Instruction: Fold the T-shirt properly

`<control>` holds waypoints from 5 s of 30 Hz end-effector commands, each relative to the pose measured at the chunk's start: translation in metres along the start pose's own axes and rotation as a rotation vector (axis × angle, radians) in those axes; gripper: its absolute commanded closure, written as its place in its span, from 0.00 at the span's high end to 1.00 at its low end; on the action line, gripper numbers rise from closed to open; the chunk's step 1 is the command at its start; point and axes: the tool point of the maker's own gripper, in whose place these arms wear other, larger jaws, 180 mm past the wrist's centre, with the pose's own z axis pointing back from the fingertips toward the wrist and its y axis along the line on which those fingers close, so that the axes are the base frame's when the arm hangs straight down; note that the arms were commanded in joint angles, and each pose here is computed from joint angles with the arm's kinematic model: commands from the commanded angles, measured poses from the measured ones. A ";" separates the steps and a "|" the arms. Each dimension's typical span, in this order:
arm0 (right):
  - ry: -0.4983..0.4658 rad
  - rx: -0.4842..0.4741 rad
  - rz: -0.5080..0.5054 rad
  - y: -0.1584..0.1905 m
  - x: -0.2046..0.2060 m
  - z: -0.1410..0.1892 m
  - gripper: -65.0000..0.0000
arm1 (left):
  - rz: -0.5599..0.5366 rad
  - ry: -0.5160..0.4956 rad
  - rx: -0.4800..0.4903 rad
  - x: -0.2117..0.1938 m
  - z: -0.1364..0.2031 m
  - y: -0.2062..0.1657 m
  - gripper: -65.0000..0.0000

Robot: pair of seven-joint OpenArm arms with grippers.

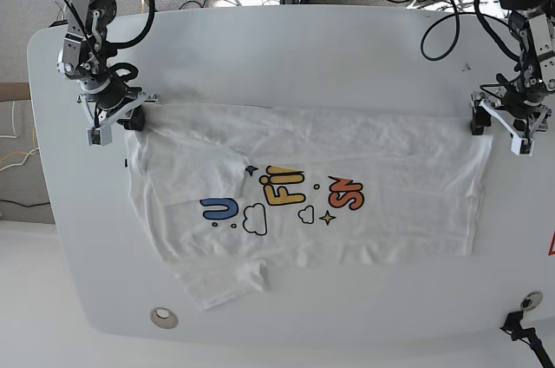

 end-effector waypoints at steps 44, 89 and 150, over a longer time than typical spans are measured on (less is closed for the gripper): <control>0.165 -0.001 0.136 0.023 -0.097 0.116 0.00 | -0.188 0.168 0.024 -0.107 0.132 -0.013 0.15; -0.209 0.117 0.145 0.071 0.157 -0.008 0.63 | -0.085 -0.192 0.075 0.125 0.033 0.018 0.86; -0.134 0.163 -0.123 0.115 0.139 -0.147 0.62 | 0.092 -0.003 -0.053 0.053 -0.063 -0.001 0.16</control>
